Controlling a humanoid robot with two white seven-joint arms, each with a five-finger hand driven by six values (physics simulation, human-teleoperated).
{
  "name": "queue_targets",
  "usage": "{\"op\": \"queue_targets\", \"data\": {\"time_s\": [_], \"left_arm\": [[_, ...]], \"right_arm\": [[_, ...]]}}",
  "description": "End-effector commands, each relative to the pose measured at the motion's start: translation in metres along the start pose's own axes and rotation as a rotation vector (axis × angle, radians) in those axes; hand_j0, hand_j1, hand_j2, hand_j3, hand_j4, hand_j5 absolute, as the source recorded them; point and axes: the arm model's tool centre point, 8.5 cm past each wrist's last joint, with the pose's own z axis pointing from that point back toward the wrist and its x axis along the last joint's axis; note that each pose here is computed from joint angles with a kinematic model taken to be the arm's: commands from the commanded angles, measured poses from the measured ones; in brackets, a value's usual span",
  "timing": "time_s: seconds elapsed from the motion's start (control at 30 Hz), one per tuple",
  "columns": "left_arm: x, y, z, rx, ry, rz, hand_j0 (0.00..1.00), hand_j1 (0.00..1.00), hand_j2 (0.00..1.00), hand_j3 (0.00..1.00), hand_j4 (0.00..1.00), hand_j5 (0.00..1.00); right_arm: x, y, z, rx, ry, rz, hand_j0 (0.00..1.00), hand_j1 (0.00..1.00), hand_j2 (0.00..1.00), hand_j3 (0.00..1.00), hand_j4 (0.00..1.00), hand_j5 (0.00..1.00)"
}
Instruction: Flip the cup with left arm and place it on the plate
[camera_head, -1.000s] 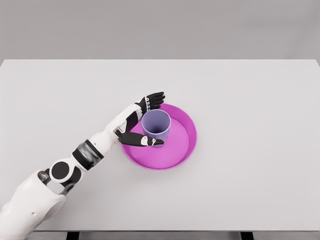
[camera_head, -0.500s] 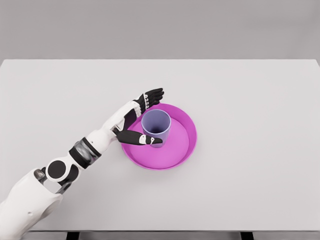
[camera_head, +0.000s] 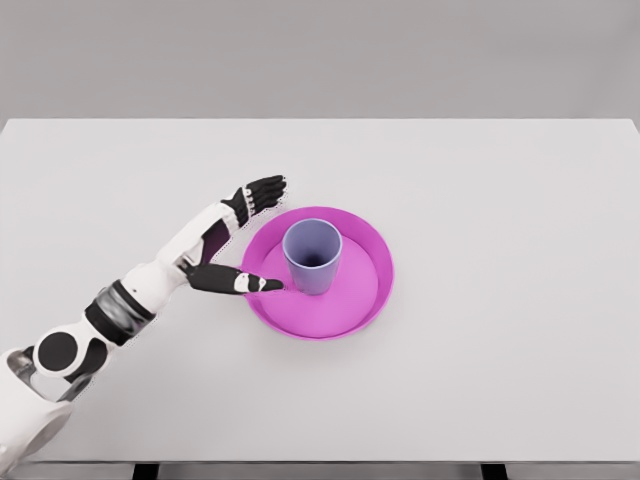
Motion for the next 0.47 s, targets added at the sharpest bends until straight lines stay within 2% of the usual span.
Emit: {"op": "queue_targets", "data": {"time_s": [0.0, 0.03, 0.17, 0.43], "left_arm": [[0.02, 0.027, 0.01, 0.026, -0.009, -0.072, 1.0, 1.0, 1.0, 1.0, 1.0, 1.0], [0.021, 0.031, 0.01, 0.033, -0.011, -0.079, 1.0, 1.0, 1.0, 1.0, 1.0, 1.0], [0.037, 0.073, 0.036, 0.098, 0.022, -0.18, 1.0, 1.0, 1.0, 1.0, 1.0, 1.0], [0.054, 0.111, 0.065, 0.186, 0.062, -0.266, 1.0, 1.0, 1.0, 1.0, 1.0, 1.0]], "right_arm": [[0.0, 0.0, 0.0, 0.001, 0.0, 0.0, 1.0, 1.0, 1.0, 1.0, 1.0, 1.0], [0.0, 0.0, 0.0, 0.001, 0.0, 0.0, 1.0, 1.0, 1.0, 1.0, 1.0, 1.0], [0.0, 0.0, 0.0, 0.001, 0.0, 0.0, 1.0, 1.0, 1.0, 1.0, 1.0, 1.0], [0.0, 0.0, 0.0, 0.001, 0.0, 0.0, 1.0, 1.0, 1.0, 1.0, 1.0, 1.0]]}}
